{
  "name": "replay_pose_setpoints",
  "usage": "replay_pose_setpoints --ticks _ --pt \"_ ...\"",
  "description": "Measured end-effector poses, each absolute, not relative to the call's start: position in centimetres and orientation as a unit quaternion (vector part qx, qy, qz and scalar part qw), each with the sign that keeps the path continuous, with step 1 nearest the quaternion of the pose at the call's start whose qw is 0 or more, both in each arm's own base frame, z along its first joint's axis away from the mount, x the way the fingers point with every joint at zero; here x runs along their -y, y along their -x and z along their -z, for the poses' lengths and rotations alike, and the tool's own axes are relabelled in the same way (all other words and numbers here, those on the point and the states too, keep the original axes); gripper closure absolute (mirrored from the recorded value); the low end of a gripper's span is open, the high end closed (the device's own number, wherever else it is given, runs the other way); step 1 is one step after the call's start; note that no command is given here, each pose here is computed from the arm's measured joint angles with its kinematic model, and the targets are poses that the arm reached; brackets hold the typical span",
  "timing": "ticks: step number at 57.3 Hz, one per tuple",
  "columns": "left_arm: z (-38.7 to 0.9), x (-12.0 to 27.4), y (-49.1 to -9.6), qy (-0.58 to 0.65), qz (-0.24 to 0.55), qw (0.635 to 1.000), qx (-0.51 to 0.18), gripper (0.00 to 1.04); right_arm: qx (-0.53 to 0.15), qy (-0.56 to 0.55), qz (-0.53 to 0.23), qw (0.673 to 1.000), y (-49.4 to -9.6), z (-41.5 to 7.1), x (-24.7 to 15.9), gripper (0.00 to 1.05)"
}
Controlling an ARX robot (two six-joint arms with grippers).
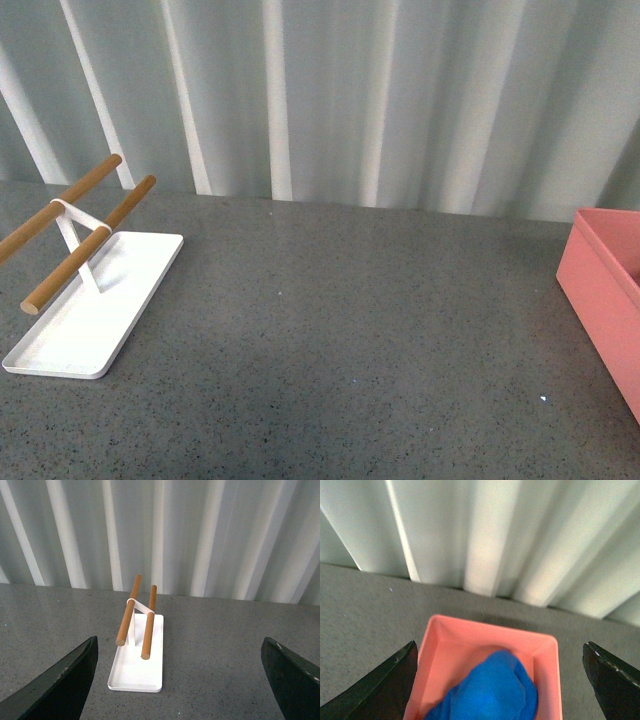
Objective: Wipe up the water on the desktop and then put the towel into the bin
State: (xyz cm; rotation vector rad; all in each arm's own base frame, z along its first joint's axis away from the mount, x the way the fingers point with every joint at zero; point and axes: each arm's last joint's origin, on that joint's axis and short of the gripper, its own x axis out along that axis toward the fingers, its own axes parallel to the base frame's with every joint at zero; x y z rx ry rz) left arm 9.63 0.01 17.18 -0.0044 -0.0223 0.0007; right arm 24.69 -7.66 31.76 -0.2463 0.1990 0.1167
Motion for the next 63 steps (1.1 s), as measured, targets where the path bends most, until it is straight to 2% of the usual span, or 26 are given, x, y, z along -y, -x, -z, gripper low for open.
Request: replay_pose_setpoints --ticks 12,15,17,25,30,39,63 --pt "-17.2 0.0 -9.6 0.002 -0.001 1.0 0.011 0.07 -0.083 0.109 -0.092 0.986 -16.0 -27.2 3.6 0.09" --pt "-17.2 0.0 -9.6 0.002 -0.001 1.0 0.011 0.07 -0.028 0.076 -0.018 0.997 -13.9 -25.6 2.7 0.23" --pt "-17.2 0.0 -9.6 0.002 -0.001 1.0 0.011 0.07 -0.017 0.049 0.002 0.999 -12.6 -24.4 2.2 0.32" --pt "-17.2 0.0 -9.6 0.002 0.0 1.0 0.011 0.07 -0.011 0.016 0.001 1.0 -10.1 -20.8 1.2 0.57" --pt "-17.2 0.0 -9.6 0.002 0.0 1.0 0.011 0.07 -0.005 0.011 0.022 1.0 -9.8 -19.9 0.7 0.71" --pt "-17.2 0.0 -9.6 0.002 0.0 1.0 0.011 0.07 -0.003 0.008 -0.001 1.0 -9.8 -19.0 0.0 1.01" --pt "-17.2 0.0 -9.6 0.002 -0.001 1.0 0.011 0.07 0.0 0.006 0.001 1.0 -9.7 -17.4 0.0 1.01"
